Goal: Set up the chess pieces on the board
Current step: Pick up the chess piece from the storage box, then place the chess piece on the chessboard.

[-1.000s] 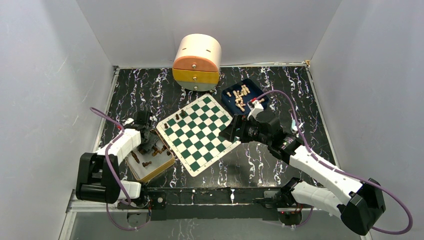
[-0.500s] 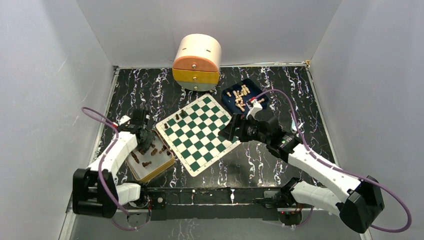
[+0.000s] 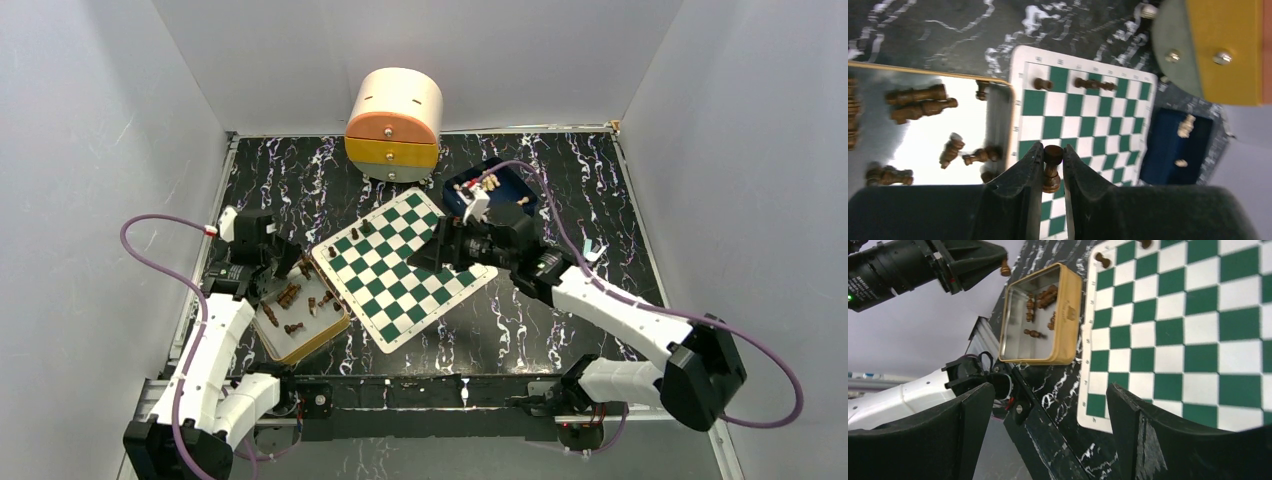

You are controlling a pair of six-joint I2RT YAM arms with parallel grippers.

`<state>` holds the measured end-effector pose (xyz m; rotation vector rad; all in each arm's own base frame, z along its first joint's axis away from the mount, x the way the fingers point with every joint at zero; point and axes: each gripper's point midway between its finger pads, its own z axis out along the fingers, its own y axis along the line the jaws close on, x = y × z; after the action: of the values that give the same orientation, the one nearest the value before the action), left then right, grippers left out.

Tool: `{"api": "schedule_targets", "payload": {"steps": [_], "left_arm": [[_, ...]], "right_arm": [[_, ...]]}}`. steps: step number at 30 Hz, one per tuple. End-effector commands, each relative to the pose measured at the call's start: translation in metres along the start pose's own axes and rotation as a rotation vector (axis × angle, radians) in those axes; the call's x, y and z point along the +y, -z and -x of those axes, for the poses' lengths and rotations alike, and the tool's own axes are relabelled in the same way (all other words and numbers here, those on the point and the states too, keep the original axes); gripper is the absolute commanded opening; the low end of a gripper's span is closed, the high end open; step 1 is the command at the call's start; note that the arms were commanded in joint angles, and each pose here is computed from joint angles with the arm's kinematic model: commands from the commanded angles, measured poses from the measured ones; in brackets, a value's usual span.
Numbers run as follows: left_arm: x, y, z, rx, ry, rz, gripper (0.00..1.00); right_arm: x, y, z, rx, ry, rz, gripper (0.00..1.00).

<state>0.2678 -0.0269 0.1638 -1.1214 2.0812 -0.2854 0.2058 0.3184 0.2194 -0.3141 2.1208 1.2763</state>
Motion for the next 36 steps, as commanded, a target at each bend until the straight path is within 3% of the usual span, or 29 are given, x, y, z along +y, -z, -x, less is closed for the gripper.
{"api": "schedule_targets", "payload": {"steps": [1, 5, 11, 25, 36], "left_arm": [[-0.053, 0.023, -0.006, 0.085, 0.012, -0.257, 0.00], [-0.085, 0.034, -0.029, 0.225, 0.054, -0.432, 0.00], [-0.113, 0.052, -0.042, 0.303, 0.008, -0.580, 0.00], [-0.120, 0.063, -0.057, 0.337, -0.014, -0.639, 0.00], [-0.128, 0.067, -0.056, 0.346, -0.020, -0.667, 0.00]], "right_arm": [[0.062, -0.019, 0.032, -0.088, 0.177, 0.201, 0.90], [0.072, -0.046, 0.038, -0.148, 0.353, 0.214, 0.85], [0.090, -0.074, 0.052, -0.241, 0.523, 0.279, 0.70], [0.097, -0.123, 0.059, -0.221, 0.500, 0.241, 0.67], [0.089, -0.128, 0.057, -0.200, 0.495, 0.200, 0.60]]}}
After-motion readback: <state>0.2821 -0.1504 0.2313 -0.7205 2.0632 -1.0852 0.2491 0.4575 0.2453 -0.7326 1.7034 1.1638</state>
